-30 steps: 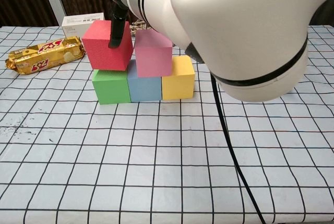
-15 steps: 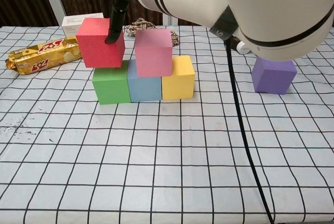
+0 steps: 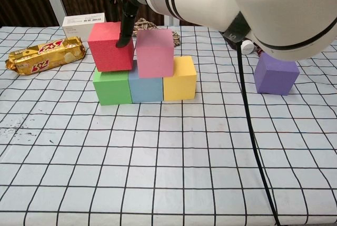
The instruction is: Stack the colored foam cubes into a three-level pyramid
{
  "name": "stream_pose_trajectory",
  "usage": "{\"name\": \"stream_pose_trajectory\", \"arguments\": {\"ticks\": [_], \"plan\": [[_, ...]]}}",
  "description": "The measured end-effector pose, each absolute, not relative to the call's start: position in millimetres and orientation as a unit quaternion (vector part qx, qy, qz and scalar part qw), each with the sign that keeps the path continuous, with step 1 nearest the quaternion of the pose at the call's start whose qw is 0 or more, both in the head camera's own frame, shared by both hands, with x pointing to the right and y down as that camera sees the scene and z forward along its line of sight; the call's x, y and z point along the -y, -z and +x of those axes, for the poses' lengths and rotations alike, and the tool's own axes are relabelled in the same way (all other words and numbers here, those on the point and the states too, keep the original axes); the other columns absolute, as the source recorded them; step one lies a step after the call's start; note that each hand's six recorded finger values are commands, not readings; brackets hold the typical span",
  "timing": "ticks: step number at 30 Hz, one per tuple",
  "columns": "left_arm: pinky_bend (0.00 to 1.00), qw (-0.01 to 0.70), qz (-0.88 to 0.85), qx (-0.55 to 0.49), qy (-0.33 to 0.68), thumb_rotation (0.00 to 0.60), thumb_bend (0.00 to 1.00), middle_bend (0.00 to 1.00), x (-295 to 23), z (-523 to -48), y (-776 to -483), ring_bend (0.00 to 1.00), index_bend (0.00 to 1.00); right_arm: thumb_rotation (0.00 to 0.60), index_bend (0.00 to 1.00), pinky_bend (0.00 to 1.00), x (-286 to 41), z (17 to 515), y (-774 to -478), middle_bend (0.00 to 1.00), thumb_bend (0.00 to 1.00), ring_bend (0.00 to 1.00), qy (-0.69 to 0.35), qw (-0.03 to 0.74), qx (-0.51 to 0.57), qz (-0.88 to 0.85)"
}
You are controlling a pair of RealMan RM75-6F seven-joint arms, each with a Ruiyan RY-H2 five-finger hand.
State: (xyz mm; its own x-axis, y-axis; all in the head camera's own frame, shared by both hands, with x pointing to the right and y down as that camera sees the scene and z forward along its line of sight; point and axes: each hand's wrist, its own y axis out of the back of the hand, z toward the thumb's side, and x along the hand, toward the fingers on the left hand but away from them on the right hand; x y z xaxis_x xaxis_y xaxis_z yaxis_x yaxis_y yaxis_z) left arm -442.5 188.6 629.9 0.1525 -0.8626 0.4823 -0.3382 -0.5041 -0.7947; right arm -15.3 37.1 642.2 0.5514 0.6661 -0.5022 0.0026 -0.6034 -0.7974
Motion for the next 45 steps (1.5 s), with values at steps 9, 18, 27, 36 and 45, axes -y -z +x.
{"name": "stream_pose_trajectory", "arguments": {"ticks": [9,18,27,36,45], "plan": [[0.1,0.259,-0.714,-0.422,0.495,0.6,0.0,0.12,-188,-441,-632,0.0,0.12,0.6,0.0,0.0,-40,-13,-636,0.41,0.14,0.07,-0.431,0.375,0.218,-0.791],[0.1,0.258,-0.714,-0.422,0.495,0.6,0.0,0.12,-189,-443,-631,0.0,0.12,0.6,0.0,0.0,-44,-14,-637,0.41,0.13,0.07,-0.441,0.375,0.21,-0.788],[0.1,0.257,-0.712,-0.422,0.499,0.6,0.0,0.12,-189,-445,-631,0.0,0.12,0.6,0.0,0.0,-46,-16,-641,0.41,0.13,0.07,-0.446,0.376,0.204,-0.786],[0.1,0.257,-0.711,-0.422,0.5,0.6,0.0,0.12,-189,-445,-632,0.0,0.12,0.6,0.0,0.0,-45,-13,-643,0.41,0.13,0.07,-0.45,0.378,0.205,-0.783],[0.1,0.257,-0.712,-0.419,0.501,0.6,0.0,0.12,-188,-444,-633,0.0,0.12,0.6,0.0,0.0,-46,-12,-645,0.41,0.13,0.07,-0.452,0.379,0.201,-0.782]]}}
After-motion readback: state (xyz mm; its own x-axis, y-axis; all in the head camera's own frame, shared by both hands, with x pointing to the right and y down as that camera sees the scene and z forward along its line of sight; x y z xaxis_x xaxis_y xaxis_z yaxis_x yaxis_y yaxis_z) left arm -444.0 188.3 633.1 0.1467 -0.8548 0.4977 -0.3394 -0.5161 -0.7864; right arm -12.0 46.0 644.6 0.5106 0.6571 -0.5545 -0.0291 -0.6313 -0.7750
